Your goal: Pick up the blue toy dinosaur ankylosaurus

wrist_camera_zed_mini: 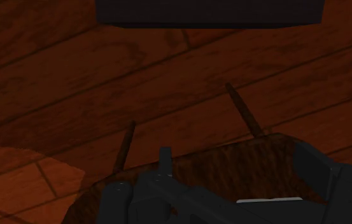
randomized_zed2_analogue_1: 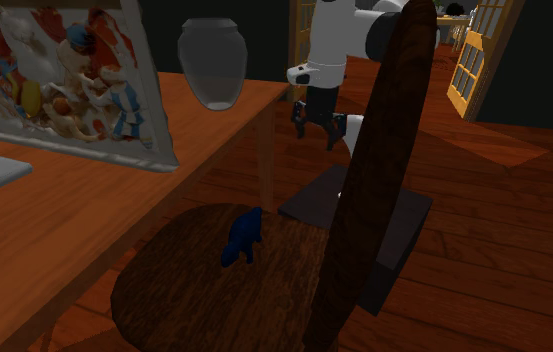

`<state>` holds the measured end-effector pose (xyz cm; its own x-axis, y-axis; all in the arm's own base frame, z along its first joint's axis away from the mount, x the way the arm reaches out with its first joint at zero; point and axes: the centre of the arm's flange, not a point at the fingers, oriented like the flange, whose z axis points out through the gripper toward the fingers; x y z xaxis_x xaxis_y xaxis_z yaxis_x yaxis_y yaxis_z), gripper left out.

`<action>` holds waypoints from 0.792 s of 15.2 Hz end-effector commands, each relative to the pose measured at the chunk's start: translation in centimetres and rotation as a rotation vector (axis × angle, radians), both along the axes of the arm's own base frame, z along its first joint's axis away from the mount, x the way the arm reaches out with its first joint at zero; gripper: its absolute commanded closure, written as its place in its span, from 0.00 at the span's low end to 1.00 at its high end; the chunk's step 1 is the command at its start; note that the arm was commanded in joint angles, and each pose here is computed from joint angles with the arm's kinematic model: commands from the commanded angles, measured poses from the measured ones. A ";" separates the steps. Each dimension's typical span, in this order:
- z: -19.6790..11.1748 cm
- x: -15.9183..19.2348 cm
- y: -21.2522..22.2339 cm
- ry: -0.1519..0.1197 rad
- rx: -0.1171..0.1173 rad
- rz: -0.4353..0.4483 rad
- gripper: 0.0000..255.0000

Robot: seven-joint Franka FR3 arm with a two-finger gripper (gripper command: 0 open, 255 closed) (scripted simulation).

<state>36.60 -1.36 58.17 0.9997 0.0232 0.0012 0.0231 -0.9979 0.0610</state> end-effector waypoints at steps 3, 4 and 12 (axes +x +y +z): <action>-1.7 4.9 -0.3 -0.009 -0.002 0.021 0.00; -2.1 6.2 -0.4 -0.011 -0.003 0.026 0.00; -5.4 15.9 -0.5 -0.028 -0.007 0.068 0.00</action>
<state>51.16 -2.02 53.34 0.9960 0.0858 0.0256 0.0838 -0.9941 0.0691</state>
